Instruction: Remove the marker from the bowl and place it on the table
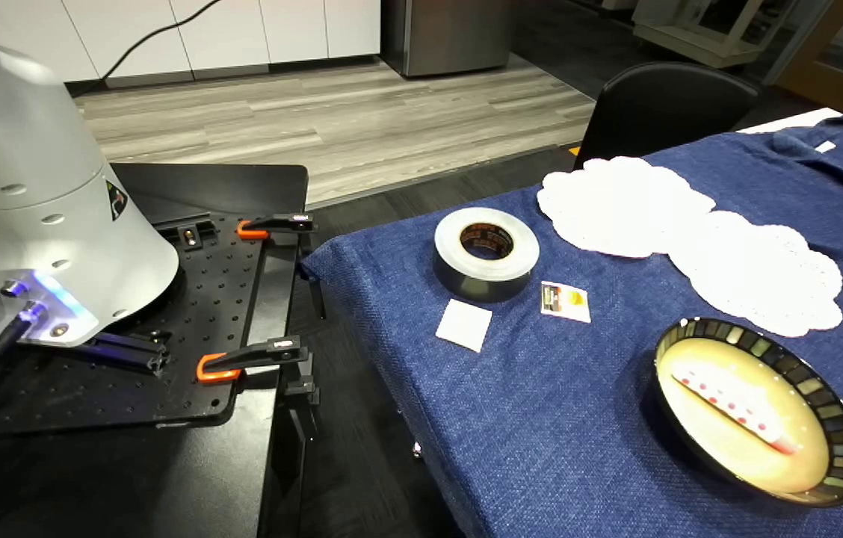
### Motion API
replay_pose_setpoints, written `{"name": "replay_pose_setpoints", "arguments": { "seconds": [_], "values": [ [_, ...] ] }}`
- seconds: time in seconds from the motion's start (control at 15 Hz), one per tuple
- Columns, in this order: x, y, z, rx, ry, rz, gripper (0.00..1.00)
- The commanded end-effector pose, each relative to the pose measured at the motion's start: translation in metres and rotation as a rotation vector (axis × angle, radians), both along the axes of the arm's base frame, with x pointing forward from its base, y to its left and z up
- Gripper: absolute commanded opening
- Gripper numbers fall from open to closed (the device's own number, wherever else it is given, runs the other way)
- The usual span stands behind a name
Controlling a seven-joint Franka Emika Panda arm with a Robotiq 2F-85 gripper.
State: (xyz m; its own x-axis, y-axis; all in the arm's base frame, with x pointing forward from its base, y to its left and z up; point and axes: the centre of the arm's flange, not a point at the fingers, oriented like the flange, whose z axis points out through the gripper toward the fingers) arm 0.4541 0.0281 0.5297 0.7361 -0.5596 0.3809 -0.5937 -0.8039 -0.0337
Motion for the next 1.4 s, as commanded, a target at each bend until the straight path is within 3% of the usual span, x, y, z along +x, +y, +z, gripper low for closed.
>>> {"name": "replay_pose_setpoints", "arguments": {
  "seconds": [0.0, 0.53, 0.87, 1.0, 1.33],
  "values": [
    [0.046, -0.022, -0.005, 0.003, -0.048, -0.140, 1.00],
    [0.098, -0.092, -0.055, 0.019, -0.022, -0.367, 1.00],
    [0.115, -0.135, -0.098, 0.041, 0.025, -0.428, 1.00],
    [0.102, -0.135, -0.099, 0.035, 0.045, -0.415, 1.00],
    [0.104, -0.137, -0.106, 0.035, 0.054, -0.416, 1.00]
  ]
}}
